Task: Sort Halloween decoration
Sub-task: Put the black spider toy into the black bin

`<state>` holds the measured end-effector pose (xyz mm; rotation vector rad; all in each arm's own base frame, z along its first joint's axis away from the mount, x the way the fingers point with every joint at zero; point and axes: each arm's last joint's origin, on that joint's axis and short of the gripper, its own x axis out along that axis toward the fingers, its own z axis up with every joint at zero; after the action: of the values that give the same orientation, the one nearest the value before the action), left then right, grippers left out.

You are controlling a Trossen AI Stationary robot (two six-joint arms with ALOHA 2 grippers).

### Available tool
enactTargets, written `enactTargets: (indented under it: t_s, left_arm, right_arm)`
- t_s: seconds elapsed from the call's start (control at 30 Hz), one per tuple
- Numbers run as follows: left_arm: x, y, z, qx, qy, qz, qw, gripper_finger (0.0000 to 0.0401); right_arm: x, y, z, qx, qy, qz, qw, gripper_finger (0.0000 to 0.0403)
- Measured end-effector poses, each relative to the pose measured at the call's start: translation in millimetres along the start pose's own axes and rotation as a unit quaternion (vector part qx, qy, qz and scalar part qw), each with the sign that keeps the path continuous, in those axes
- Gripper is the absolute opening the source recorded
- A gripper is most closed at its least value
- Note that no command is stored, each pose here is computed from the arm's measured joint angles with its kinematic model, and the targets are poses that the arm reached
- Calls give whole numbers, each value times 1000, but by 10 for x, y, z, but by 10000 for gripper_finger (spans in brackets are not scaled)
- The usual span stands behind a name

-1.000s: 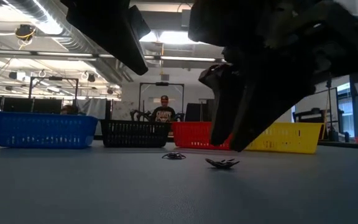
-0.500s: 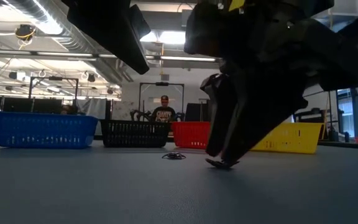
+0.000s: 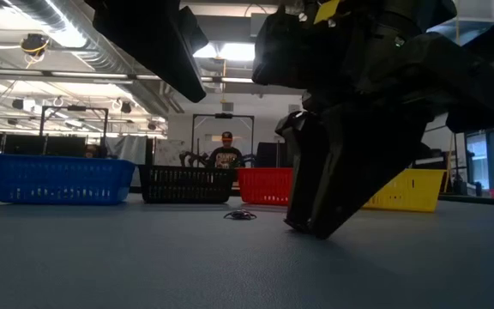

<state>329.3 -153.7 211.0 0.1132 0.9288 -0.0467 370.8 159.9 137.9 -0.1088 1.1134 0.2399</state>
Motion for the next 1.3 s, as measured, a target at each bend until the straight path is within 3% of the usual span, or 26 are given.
enactTargets:
  t_s: [0.67, 1.03, 1.3]
  left_arm:
    - [0, -1, -1, 1, 0, 0, 1000, 0]
    - [0, 0, 0, 1, 0, 0, 1000, 0]
    - [0, 0, 0, 1, 0, 0, 1000, 0]
  right_arm:
    - [55, -66, -2, 3, 8, 17, 1000, 180]
    - [58, -66, -2, 3, 7, 17, 1000, 100]
    - [62, -66, -3, 3, 7, 17, 1000, 95]
